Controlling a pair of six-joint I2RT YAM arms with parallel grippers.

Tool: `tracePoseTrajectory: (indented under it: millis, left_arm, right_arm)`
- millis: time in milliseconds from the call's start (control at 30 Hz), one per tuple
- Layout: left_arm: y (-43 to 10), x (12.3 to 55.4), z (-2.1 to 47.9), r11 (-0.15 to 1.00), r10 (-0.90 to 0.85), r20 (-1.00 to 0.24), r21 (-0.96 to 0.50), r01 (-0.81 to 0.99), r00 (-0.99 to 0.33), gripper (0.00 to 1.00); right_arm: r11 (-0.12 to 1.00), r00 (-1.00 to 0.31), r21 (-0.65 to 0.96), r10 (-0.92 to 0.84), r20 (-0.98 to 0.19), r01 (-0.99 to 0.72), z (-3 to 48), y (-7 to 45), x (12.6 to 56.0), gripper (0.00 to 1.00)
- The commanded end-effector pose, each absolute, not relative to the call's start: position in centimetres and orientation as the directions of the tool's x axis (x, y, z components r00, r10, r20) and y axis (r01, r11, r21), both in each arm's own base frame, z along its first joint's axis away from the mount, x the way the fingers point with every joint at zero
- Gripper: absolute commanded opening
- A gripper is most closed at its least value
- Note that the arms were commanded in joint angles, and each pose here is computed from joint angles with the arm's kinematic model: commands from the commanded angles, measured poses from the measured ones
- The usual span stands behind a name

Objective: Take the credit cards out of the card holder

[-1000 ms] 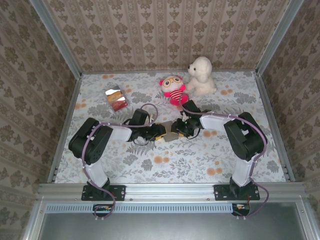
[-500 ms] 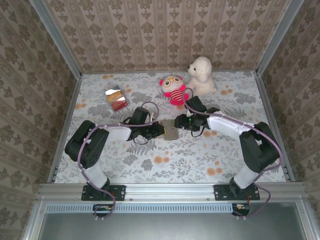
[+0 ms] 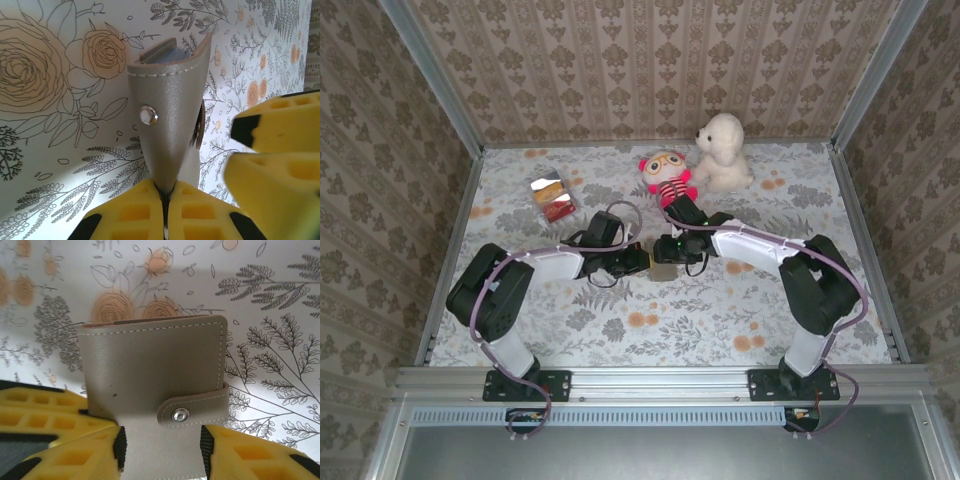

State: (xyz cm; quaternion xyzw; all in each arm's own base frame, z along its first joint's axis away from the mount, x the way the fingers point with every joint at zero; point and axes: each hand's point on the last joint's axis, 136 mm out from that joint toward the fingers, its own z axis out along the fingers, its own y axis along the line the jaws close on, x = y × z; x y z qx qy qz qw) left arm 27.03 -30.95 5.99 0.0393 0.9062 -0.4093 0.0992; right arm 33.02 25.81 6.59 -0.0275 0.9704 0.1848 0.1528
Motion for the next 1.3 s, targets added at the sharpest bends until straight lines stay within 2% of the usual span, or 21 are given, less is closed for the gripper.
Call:
tracePoseTrajectory:
  millis: [0, 367, 967, 1267]
  left_arm:
    - [-31.4, 27.3, 7.0, 0.656, 0.007, -0.252, -0.729, 0.195, -0.968, 0.05]
    - [-31.5, 27.2, 6.9, 0.655, 0.012, -0.25, -0.73, 0.196, -0.968, 0.02]
    - [-29.6, 26.6, 4.5, 0.711, -0.059, -0.171, -0.699, 0.079, -0.983, 0.0]
    - [-29.5, 26.8, 4.5, 0.713, -0.062, -0.173, -0.697, 0.078, -0.983, 0.0]
  right_arm:
    - [0.935, -0.964, 0.346, 0.017, -0.266, -0.079, 5.9, 26.0, 33.1, 0.43]
    - [0.937, -0.975, 0.347, 0.034, -0.221, -0.046, 4.4, 26.5, 33.3, 0.41]
    - [0.991, -0.957, 0.114, 0.102, -0.272, 0.073, 3.6, 21.2, 33.3, 0.27]
    - [0.992, -0.958, 0.106, 0.1, -0.27, 0.073, 3.7, 21.1, 33.4, 0.21]
